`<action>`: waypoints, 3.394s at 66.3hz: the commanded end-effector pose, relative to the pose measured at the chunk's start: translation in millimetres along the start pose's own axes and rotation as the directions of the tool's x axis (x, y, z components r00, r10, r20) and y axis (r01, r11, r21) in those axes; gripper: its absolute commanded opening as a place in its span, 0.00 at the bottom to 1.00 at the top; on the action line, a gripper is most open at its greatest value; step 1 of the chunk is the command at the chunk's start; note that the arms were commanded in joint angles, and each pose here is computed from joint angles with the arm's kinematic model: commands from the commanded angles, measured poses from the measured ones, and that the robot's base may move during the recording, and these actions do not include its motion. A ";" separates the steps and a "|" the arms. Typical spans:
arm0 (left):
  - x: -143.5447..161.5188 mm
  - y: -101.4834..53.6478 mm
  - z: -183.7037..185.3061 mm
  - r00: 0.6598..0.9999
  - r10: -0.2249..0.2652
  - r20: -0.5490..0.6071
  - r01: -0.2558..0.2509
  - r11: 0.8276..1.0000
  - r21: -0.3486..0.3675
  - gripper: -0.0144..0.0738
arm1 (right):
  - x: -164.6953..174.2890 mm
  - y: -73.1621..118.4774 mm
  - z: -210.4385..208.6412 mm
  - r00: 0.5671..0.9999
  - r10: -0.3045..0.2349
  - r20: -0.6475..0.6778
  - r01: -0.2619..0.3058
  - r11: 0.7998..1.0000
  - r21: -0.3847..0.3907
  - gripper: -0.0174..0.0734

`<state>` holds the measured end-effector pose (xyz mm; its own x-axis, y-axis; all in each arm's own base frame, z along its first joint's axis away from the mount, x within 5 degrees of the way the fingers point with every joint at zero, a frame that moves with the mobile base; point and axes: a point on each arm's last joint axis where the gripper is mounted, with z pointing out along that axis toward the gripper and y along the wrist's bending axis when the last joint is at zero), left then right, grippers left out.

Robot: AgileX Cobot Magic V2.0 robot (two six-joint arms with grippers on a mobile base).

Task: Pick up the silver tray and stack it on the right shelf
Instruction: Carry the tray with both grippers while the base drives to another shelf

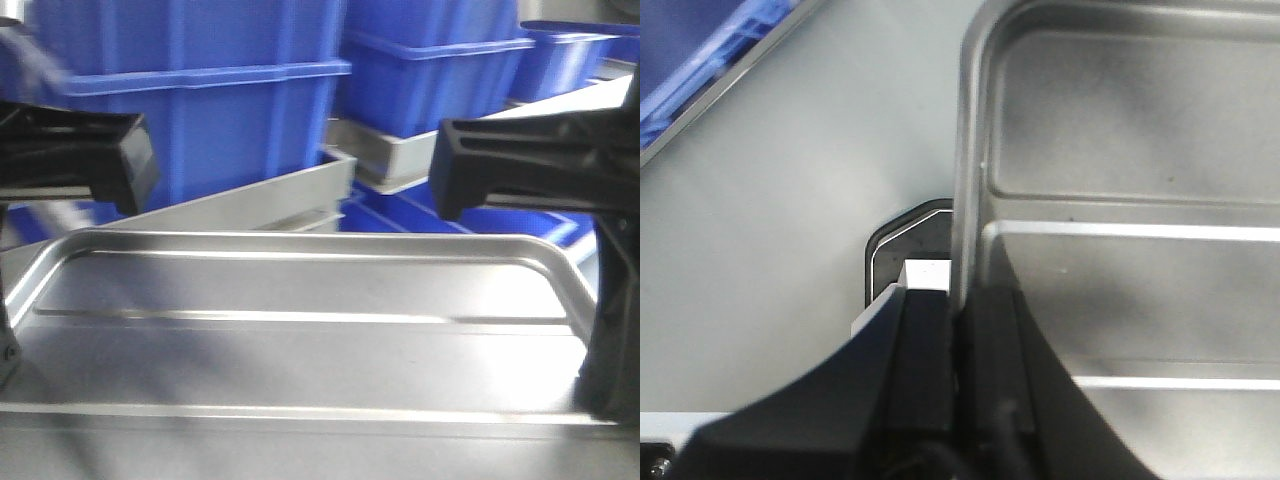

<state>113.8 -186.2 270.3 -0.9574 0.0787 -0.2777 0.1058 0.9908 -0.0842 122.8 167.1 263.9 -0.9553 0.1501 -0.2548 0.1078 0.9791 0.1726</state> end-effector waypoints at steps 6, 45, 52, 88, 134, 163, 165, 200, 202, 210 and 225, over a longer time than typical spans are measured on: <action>-1.8 -4.6 -12.7 0.999 0.000 0.035 -0.002 0.997 0.075 0.05 | -5.8 3.6 -12.7 0.998 -0.004 0.055 0.008 0.998 -0.070 0.26; -1.7 -4.5 -12.7 0.999 0.000 0.034 -0.002 0.997 0.074 0.05 | -4.0 -1.2 -12.4 0.999 -0.005 0.035 0.006 1.000 -0.017 0.26; -1.5 -4.0 -12.6 1.000 0.000 0.031 -0.002 0.998 0.069 0.05 | -3.6 -2.4 -12.4 1.000 -0.005 0.030 0.005 1.000 -0.004 0.26; 6.3 10.8 -12.9 0.998 -0.001 -0.055 -0.004 0.996 -0.094 0.05 | -3.3 -3.1 -12.4 1.000 -0.005 0.028 0.005 1.000 0.003 0.26; 10.3 18.3 -14.3 0.995 -0.007 -0.098 -0.010 0.984 -0.177 0.05 | -3.3 -3.2 -12.4 1.000 -0.005 0.027 0.005 1.000 0.004 0.26; 10.3 18.3 -14.3 0.995 -0.007 -0.098 -0.010 0.984 -0.177 0.05 | -3.3 -3.2 -12.4 1.000 -0.005 0.027 0.005 1.000 0.004 0.26; 10.3 18.3 -14.3 0.995 -0.007 -0.098 -0.010 0.984 -0.177 0.05 | -3.3 -3.2 -12.4 1.000 -0.005 0.027 0.005 1.000 0.004 0.26; 9.7 18.7 -14.2 0.995 -0.007 -0.095 -0.010 0.984 -0.179 0.05 | -3.2 -3.4 -12.3 1.000 -0.005 0.027 0.005 1.000 0.006 0.26; 9.7 18.7 -14.2 0.995 -0.007 -0.095 -0.010 0.984 -0.179 0.05 | -3.2 -3.5 -12.3 1.000 -0.005 0.026 0.005 1.000 0.008 0.26; 10.2 18.4 -14.2 0.995 -0.010 -0.100 -0.008 0.984 -0.176 0.05 | -3.0 -4.1 -12.4 1.000 -0.005 0.024 0.005 1.000 0.014 0.26; 9.8 18.6 -14.2 0.995 -0.008 -0.096 -0.009 0.984 -0.178 0.05 | -2.9 -4.5 -12.6 1.000 -0.005 0.022 0.005 1.000 0.020 0.26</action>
<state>107.6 -182.0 268.6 -0.9737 0.0733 -0.2155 0.0842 0.9956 -0.0418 119.8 167.1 263.4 -0.9612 0.1595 -0.2251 0.1221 0.9776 0.1713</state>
